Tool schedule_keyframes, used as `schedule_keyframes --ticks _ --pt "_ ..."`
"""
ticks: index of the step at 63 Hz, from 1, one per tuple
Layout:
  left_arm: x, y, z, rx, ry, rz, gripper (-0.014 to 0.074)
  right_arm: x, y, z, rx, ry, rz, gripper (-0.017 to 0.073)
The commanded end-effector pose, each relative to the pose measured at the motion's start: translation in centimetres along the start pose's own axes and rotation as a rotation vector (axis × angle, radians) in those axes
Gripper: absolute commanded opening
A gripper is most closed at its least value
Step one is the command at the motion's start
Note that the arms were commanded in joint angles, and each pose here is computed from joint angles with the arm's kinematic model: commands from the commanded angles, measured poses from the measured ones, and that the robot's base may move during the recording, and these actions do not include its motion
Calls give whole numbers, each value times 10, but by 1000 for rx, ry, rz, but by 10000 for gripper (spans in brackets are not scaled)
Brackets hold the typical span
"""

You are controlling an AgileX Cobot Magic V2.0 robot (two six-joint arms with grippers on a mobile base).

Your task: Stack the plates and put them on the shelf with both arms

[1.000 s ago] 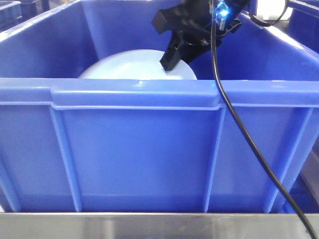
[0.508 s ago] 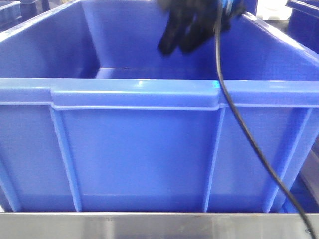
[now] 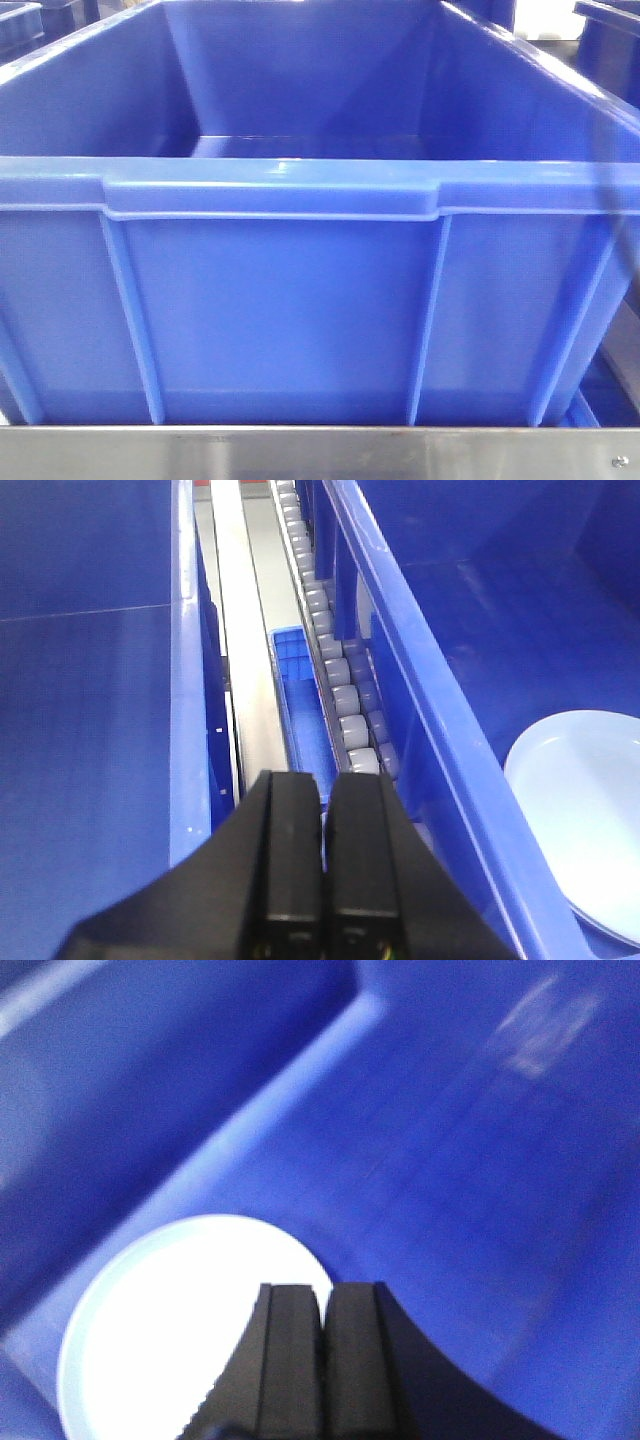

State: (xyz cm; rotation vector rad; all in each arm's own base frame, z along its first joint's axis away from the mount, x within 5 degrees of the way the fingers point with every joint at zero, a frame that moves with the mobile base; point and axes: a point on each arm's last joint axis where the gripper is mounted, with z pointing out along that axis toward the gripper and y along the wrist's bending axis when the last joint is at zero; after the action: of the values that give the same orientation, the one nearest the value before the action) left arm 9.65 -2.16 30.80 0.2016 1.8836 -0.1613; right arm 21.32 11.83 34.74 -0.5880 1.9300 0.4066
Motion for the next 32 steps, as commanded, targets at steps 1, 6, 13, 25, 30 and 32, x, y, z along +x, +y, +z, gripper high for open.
schedule_keyframes --ticks 1,6,13,25,30,32 --pt "-16 0 -3 2 -109 -13 84 -6 0 -37 59 -207 22 50" --pt "-16 0 -3 2 -109 -13 84 7 3 -63 79 -287 32 50" --pt "-16 0 -3 2 -107 -13 84 32 6 -90 102 -367 39 50" --pt "-16 0 -3 2 -107 -13 84 79 14 -135 105 -502 28 50" --pt "-16 0 -3 2 -107 -13 84 96 16 -143 104 -536 24 50" --pt "-16 0 -3 2 -107 -13 84 103 17 -146 103 -552 22 50"
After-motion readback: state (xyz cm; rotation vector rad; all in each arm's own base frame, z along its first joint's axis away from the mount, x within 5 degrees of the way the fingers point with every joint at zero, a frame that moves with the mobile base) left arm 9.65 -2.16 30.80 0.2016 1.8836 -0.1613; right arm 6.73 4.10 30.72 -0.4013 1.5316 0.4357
